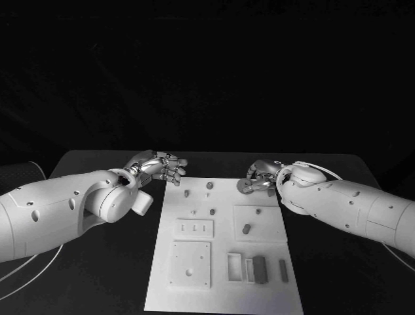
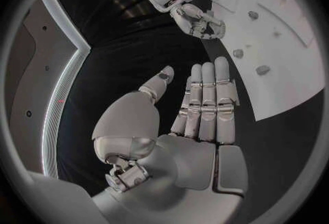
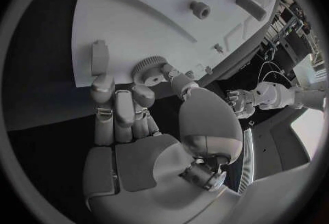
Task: Assemble the parts on the task board
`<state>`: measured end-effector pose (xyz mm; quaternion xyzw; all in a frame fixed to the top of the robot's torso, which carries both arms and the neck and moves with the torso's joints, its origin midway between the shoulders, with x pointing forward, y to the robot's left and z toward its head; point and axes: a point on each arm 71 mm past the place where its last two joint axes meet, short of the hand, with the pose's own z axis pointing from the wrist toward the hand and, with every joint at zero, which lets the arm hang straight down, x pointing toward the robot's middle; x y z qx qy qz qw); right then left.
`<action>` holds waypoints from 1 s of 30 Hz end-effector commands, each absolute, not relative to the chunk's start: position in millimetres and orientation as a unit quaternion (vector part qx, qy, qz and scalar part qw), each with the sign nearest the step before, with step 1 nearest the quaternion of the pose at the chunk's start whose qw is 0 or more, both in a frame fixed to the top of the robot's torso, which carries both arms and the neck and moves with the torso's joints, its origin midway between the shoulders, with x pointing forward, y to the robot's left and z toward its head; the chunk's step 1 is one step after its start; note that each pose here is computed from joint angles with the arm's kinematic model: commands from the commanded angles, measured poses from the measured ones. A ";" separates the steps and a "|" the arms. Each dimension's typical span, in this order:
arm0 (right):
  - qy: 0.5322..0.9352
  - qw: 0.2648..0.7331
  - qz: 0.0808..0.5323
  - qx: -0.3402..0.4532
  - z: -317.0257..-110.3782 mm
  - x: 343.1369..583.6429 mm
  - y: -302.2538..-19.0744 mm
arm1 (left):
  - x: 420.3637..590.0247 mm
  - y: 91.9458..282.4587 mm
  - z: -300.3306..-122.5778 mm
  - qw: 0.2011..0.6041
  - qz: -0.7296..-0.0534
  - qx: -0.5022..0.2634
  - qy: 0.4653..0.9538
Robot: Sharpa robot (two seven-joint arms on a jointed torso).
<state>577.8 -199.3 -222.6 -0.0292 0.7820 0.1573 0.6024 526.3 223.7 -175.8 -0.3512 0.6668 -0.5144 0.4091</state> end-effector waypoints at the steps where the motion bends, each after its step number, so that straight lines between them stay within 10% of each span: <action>1: 0.784 0.599 0.158 -0.036 -224.1 577.1 -198.0 | 526.2 222.0 -174.1 0.409 -0.518 -0.349 0.666; 30: 0.749 0.641 0.165 -0.038 -215.7 574.9 -196.7 | 526.5 224.6 -173.0 0.414 -0.515 -0.350 0.664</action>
